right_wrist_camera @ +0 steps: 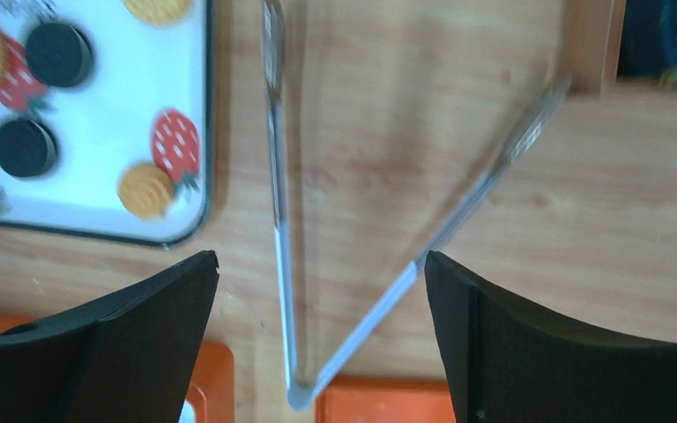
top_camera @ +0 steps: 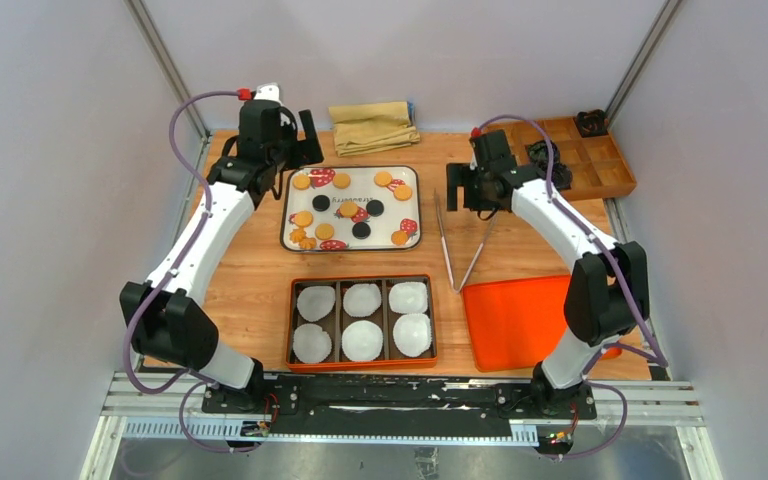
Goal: Pack the cookies
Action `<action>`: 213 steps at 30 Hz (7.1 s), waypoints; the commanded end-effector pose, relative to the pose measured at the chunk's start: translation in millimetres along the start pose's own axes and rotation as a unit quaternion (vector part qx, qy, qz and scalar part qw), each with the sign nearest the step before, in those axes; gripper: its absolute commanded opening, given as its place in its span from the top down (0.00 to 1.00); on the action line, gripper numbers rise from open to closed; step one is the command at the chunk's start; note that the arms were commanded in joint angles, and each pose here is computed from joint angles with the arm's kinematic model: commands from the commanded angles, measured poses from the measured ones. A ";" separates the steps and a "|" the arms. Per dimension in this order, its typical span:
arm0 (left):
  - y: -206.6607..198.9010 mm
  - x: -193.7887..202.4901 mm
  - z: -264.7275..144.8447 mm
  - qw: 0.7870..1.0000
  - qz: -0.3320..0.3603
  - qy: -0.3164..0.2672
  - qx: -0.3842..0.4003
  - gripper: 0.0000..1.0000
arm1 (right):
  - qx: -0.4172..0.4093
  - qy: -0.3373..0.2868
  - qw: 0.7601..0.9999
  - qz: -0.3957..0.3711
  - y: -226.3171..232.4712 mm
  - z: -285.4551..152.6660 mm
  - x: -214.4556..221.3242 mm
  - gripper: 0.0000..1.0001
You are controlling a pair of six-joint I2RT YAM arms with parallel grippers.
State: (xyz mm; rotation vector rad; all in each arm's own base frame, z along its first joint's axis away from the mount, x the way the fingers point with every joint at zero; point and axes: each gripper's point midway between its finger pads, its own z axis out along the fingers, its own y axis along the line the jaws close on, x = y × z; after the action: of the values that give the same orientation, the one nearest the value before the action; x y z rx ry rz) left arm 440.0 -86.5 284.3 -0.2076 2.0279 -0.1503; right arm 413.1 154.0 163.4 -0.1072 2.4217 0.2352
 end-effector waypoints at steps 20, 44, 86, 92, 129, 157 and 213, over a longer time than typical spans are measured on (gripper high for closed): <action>-39.6 28.4 -11.1 0.993 -0.025 0.022 0.117 0.02 | 0.072 0.145 0.986 0.033 -3.8 -9.0 161.6 0.00; -27.7 33.4 -12.0 0.995 -0.010 0.013 0.096 0.01 | 0.165 0.140 0.974 0.066 -17.0 64.4 138.8 0.00; -28.4 25.2 -22.3 0.995 -0.028 -0.003 0.097 0.02 | 0.151 0.056 0.983 -0.083 12.7 -63.4 51.6 0.38; 3.8 27.6 -19.2 1.000 -0.017 -0.013 0.002 0.02 | 0.076 0.017 0.991 -0.108 39.1 -68.6 34.8 0.44; 3.7 28.9 -23.3 0.999 0.007 -0.031 -0.011 0.01 | -0.164 0.019 0.969 -0.185 127.0 -9.4 82.4 0.46; 5.4 38.7 -16.5 0.999 0.015 -0.027 -0.011 0.01 | -0.056 0.061 0.960 -0.267 133.6 22.7 91.1 0.57; -5.4 34.9 -19.9 0.999 0.020 -0.026 0.019 0.53 | -0.061 0.131 0.965 -0.221 133.8 24.4 95.6 1.00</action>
State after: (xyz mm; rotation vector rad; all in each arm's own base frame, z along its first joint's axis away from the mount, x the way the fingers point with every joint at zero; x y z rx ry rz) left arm 407.7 -95.5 252.1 -0.1658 2.0064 -0.1393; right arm 339.7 290.5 106.1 -0.7456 2.5234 0.1691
